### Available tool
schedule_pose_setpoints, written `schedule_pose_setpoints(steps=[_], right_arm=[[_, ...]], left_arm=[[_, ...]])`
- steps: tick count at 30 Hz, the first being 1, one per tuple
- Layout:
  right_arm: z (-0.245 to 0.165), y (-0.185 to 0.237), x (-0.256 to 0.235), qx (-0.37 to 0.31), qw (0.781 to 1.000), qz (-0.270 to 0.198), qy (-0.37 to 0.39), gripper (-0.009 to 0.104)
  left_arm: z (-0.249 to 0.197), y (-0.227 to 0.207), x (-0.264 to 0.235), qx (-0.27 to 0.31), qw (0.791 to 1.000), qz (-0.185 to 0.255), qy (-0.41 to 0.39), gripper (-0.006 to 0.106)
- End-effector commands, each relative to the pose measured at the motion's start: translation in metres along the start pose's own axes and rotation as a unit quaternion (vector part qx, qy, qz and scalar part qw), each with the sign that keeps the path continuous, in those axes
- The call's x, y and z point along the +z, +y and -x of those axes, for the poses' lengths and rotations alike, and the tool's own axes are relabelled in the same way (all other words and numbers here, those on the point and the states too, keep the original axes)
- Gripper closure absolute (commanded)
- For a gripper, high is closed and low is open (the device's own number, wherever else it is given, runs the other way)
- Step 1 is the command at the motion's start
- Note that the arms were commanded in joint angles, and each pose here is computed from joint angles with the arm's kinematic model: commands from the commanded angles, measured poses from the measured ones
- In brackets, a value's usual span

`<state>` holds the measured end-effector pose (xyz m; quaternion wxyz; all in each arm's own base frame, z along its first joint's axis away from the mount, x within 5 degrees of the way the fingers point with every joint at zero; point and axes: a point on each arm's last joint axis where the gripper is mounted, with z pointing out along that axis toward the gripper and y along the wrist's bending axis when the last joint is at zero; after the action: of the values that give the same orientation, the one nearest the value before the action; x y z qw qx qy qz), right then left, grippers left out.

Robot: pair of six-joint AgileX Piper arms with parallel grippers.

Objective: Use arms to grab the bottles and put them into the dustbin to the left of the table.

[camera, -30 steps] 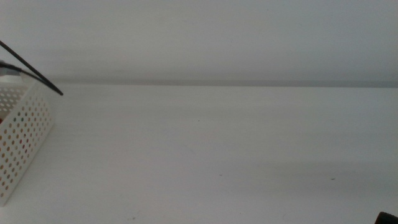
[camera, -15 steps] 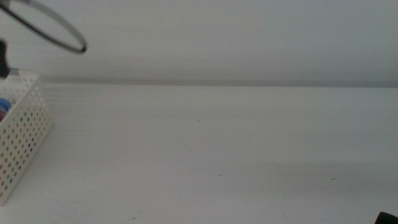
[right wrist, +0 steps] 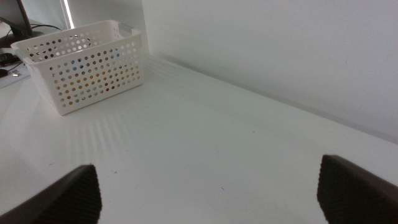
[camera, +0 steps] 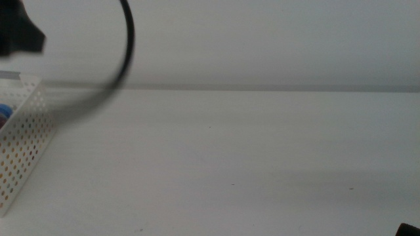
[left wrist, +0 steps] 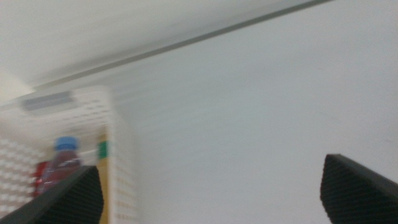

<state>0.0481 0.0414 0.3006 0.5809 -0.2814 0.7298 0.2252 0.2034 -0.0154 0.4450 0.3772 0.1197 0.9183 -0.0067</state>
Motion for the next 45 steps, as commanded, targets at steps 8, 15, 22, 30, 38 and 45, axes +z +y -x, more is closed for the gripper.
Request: schedule_pose_setpoints(steps=[8, 15, 22, 30, 38, 45], right_arm=[[-0.001, 0.0, 0.0, -0.004, 1.0, -0.001, -0.003, 0.002], [-0.001, 0.0, 0.0, -0.004, 1.0, -0.001, -0.003, 0.002], [-0.001, 0.0, 0.0, -0.004, 1.0, -0.001, -0.003, 0.002], [-0.001, 0.0, 0.0, -0.004, 1.0, -0.001, -0.003, 0.002], [-0.003, -0.001, 0.001, -0.012, 1.0, -0.005, -0.001, 0.002], [-0.034, -0.005, 0.011, -0.028, 0.999, -0.041, -0.009, 0.002]], left_arm=[[-0.097, -0.047, -0.011, 0.026, 0.989, -0.074, -0.125, 0.007], [-0.138, -0.049, -0.019, -0.004, 0.977, -0.081, -0.198, 0.007], [-0.13, -0.048, -0.027, -0.017, 0.959, -0.08, -0.273, 0.007], [-0.127, -0.047, -0.028, -0.011, 0.954, -0.071, -0.292, 0.007], [-0.146, -0.043, -0.006, -0.023, 0.954, -0.042, -0.295, 0.007], [-0.212, -0.035, 0.028, -0.065, 0.957, 0.046, -0.279, 0.007]])
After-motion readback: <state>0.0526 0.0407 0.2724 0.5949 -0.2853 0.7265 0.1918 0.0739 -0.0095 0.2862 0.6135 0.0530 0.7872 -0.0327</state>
